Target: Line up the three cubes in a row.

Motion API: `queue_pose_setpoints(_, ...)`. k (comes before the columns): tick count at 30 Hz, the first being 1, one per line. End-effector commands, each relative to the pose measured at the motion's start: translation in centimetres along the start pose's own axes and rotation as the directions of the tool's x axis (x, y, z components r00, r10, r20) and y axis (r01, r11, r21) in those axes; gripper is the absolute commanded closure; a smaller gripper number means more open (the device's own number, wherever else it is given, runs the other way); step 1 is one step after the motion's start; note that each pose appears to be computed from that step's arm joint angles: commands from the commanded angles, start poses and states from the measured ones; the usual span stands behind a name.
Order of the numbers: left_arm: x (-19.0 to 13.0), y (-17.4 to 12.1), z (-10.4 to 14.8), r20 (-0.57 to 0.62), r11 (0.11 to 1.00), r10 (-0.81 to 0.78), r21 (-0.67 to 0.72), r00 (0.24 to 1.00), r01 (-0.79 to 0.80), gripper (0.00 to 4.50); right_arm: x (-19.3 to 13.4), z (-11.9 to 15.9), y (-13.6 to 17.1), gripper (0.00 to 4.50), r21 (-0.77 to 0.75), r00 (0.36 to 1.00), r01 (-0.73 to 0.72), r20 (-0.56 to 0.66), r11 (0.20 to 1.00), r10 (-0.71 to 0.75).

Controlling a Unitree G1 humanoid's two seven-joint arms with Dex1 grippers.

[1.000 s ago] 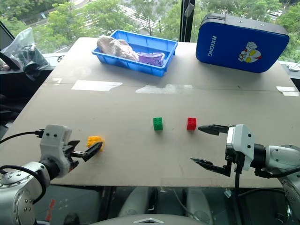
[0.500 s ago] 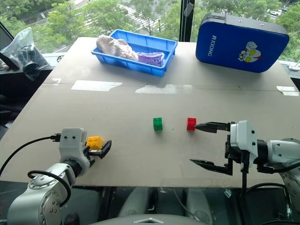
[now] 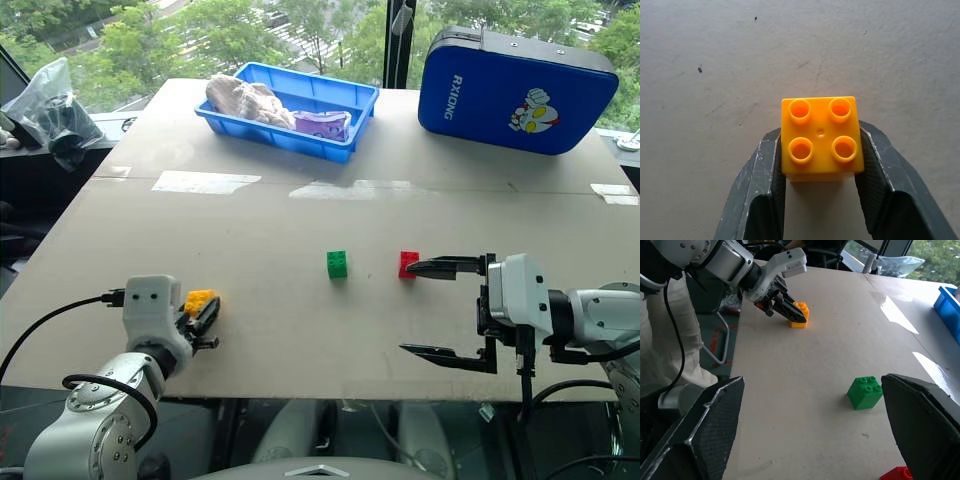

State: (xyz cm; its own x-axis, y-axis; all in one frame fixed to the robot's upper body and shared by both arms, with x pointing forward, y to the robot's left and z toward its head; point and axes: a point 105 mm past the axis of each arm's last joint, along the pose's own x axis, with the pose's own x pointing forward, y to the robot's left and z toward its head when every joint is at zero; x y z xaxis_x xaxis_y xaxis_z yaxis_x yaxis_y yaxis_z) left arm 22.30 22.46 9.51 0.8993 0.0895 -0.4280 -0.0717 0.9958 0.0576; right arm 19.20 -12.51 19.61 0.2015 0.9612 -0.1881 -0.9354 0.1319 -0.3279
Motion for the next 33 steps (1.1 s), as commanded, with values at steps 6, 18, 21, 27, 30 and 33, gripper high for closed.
queue_pose_setpoints(6,1.0,1.0,3.0,0.120,0.986,-0.118,0.128,0.986,0.102,3.07,0.1,0.6,0.3,0.00,-0.011,1.000,0.025,0.002,1.000,-0.025)
queue_pose_setpoints(18,4.8,-0.3,8.6,-0.267,0.349,-0.804,0.511,0.531,0.786,3.07,0.4,0.5,0.6,0.00,-0.016,0.997,0.072,-0.005,0.997,-0.072)
queue_pose_setpoints(21,6.0,-1.0,9.8,-0.345,0.212,-0.820,0.557,0.456,0.803,3.07,0.3,0.4,0.8,0.00,-0.013,0.997,0.083,-0.011,0.997,-0.083)
queue_pose_setpoints(27,7.7,-2.9,10.5,-0.431,0.051,-0.815,0.613,0.387,0.789,3.07,0.7,0.6,1.4,0.00,-0.018,0.995,0.095,-0.007,0.995,-0.095)
queue_pose_setpoints(30,7.7,-3.4,10.4,-0.449,0.004,-0.819,0.619,0.358,0.785,3.07,0.8,0.7,1.4,0.00,-0.022,0.994,0.105,-0.004,0.994,-0.106)
queue_pose_setpoints(33,7.6,-3.4,9.8,-0.474,-0.028,-0.813,0.612,0.338,0.790,3.07,0.9,0.6,1.5,0.00,-0.022,0.994,0.111,-0.005,0.994,-0.111)
